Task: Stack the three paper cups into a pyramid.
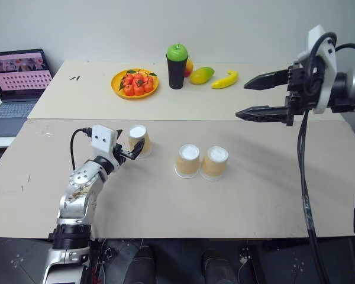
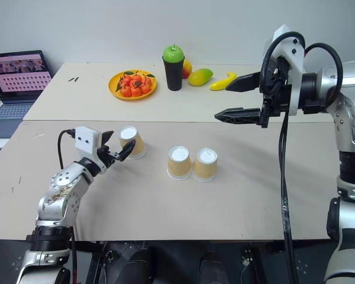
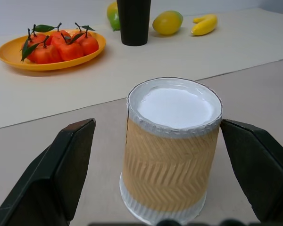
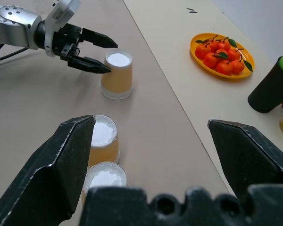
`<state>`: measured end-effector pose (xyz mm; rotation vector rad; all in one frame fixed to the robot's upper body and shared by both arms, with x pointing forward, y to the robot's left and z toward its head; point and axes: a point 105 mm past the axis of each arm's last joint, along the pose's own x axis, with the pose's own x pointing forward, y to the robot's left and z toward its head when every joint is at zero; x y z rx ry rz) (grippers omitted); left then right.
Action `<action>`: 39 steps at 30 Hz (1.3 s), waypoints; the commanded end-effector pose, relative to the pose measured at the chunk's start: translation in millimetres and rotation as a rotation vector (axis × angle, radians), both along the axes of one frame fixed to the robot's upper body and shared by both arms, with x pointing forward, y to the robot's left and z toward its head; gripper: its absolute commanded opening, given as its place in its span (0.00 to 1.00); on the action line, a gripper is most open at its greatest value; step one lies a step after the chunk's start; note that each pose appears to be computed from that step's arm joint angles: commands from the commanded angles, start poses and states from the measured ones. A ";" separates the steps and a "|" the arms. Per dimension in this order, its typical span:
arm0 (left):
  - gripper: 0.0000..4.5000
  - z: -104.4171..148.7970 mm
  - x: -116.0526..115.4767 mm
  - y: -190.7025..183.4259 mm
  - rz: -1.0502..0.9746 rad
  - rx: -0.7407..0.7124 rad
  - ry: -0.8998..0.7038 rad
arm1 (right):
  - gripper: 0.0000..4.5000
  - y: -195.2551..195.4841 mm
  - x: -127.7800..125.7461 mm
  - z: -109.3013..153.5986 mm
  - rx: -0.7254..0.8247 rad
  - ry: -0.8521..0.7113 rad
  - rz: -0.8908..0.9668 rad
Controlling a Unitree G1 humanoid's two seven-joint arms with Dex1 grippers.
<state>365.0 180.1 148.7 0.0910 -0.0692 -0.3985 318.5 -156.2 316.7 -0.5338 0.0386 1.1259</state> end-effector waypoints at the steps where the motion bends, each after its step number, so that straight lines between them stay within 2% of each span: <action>1: 1.00 11.8 7.4 -7.5 -0.022 0.008 -0.068 | 1.00 -4.4 -12.2 23.0 0.008 -0.078 -0.010; 8: 1.00 15.6 17.7 -18.1 -0.060 0.000 -0.103 | 1.00 -8.3 -16.8 25.3 -0.001 -0.084 -0.036; 9: 0.91 16.5 18.3 -19.0 -0.064 -0.006 -0.107 | 1.00 -8.9 -17.1 25.0 -0.001 -0.083 -0.040; 11: 0.82 17.0 19.4 -19.9 -0.069 -0.007 -0.110 | 1.00 -9.7 -17.8 24.4 -0.002 -0.083 -0.046; 13: 0.66 15.9 20.5 -19.4 -0.065 0.000 -0.107 | 1.00 -10.2 -18.2 24.6 -0.002 -0.086 -0.050; 16: 0.66 16.4 21.8 -17.1 -0.055 -0.004 -0.107 | 1.00 -10.6 -18.5 25.0 0.000 -0.089 -0.055; 19: 0.66 27.6 22.9 -18.3 -0.060 -0.003 -0.134 | 1.00 -11.2 -17.5 24.6 0.004 -0.092 -0.061; 25: 0.66 67.5 22.7 -37.2 -0.154 -0.024 -0.211 | 1.00 -11.2 -17.3 21.7 0.015 -0.091 -0.066; 26: 0.66 87.2 19.1 -54.1 -0.248 -0.032 -0.230 | 1.00 -10.8 -18.8 20.2 0.026 -0.085 -0.064; 29: 0.66 123.2 3.3 -90.9 -0.484 -0.027 -0.239 | 1.00 -10.0 -25.3 13.9 0.049 -0.059 -0.055; 34: 0.66 135.8 -31.1 -132.9 -0.844 0.084 -0.156 | 1.00 -12.5 -46.9 -16.6 0.035 0.034 -0.033; 39: 0.66 134.8 -44.1 -146.5 -0.990 0.132 -0.102 | 1.00 -17.2 -59.0 -48.1 0.034 0.121 -0.079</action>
